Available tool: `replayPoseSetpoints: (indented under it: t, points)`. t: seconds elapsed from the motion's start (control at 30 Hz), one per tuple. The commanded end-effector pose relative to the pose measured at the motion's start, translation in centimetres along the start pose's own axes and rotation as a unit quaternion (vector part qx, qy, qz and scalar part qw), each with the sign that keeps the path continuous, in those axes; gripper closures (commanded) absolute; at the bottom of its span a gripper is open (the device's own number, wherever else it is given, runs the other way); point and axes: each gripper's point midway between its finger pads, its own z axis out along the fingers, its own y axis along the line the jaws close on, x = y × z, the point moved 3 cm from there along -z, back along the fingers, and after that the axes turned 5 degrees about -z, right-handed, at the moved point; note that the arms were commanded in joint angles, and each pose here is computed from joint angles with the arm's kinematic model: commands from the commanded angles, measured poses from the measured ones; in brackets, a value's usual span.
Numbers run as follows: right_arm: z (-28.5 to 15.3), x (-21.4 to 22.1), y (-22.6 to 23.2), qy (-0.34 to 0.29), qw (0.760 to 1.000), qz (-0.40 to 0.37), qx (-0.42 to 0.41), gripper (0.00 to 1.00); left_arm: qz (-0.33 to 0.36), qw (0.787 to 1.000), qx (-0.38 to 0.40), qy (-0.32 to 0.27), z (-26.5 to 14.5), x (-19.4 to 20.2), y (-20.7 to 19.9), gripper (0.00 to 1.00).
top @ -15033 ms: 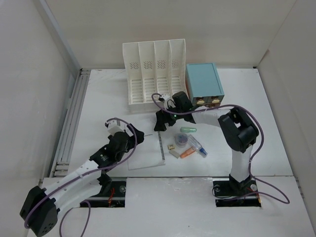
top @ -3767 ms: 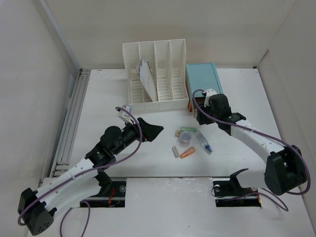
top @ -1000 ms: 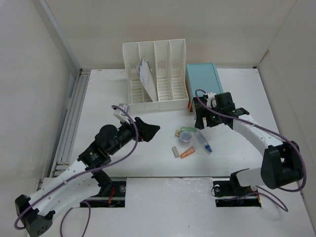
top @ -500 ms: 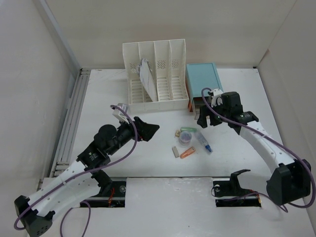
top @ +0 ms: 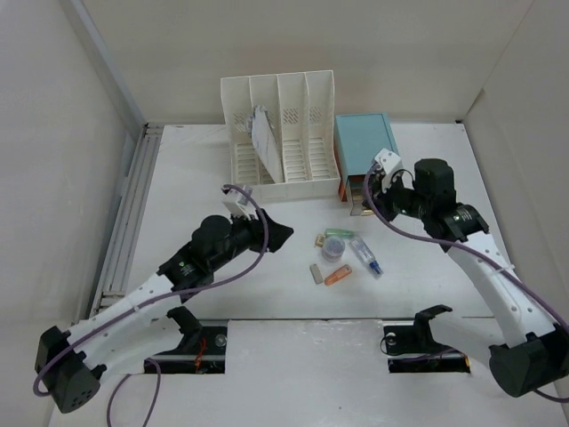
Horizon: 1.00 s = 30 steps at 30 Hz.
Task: Organize the desk
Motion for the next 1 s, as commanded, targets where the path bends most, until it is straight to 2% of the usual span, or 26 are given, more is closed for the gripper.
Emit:
replayPoseSetpoints:
  t: [0.0, 0.03, 0.07, 0.1, 0.17, 0.2, 0.27, 0.3, 0.33, 0.4, 0.53, 0.63, 0.83, 0.97]
  points:
    - [-1.8, -6.0, -0.1, -0.106, 0.982, -0.158, -0.002, 0.99, 0.015, 0.999, 0.023, 0.025, 1.3, 0.7, -1.1, 0.48]
    - [-1.8, -6.6, -0.2, -0.12, 0.979, -0.165, -0.001, 0.69, 0.024, 0.999, 0.022, 0.034, 1.8, 1.1, -1.1, 0.56]
    - [-2.2, -7.3, -0.3, -0.133, 0.975, -0.177, 0.006, 0.45, 0.03, 0.998, 0.003, 0.054, 2.6, 2.1, -0.4, 0.66]
    - [-1.9, -7.4, 0.5, -0.143, 0.97, -0.193, -0.026, 0.25, 0.044, 0.997, 0.009, 0.061, 3.0, 2.2, -1.4, 0.72]
    - [-1.5, -7.3, 1.6, -0.138, 0.964, -0.218, -0.069, 0.07, 0.059, 0.995, -0.006, 0.076, 3.7, 2.7, -1.5, 0.75]
    - [-0.4, -6.4, 2.3, -0.121, 0.962, -0.224, -0.104, 0.05, 0.069, 0.994, -0.022, 0.084, 4.2, 3.2, -1.5, 0.75]
    - [0.7, -3.6, 5.1, -0.079, 0.951, -0.233, -0.189, 0.0, 0.074, 0.993, -0.038, 0.083, 4.4, 3.5, -1.1, 0.56]
    - [1.1, -2.9, 5.5, -0.076, 0.932, -0.285, -0.21, 0.0, 0.075, 0.993, -0.044, 0.078, 4.4, 3.3, -0.9, 0.47]
    - [1.5, -1.2, 6.7, -0.056, 0.922, -0.298, -0.24, 0.0, 0.076, 0.993, -0.045, 0.078, 4.2, 3.8, -0.6, 0.37]
    - [2.3, 0.9, 7.3, -0.05, 0.899, -0.347, -0.262, 0.0, 0.066, 0.994, -0.047, 0.071, 3.8, 4.1, -0.1, 0.32]
    - [3.6, 2.2, 8.9, -0.049, 0.866, -0.398, -0.299, 0.0, 0.035, 0.998, -0.035, 0.039, 2.2, 3.9, 0.2, 0.31]
    - [4.6, 2.1, 9.6, -0.036, 0.851, -0.411, -0.324, 0.03, 0.024, 0.999, -0.032, 0.028, 1.4, 3.8, 0.4, 0.31]
    - [8.8, 3.9, 8.3, 0.012, 0.852, -0.402, -0.335, 0.04, 0.016, 1.0, -0.021, 0.018, -0.2, 3.3, 0.2, 0.31]
    - [10.7, 4.6, 7.3, 0.04, 0.867, -0.384, -0.316, 0.06, 0.016, 1.0, -0.018, 0.015, -0.9, 3.3, 0.2, 0.31]
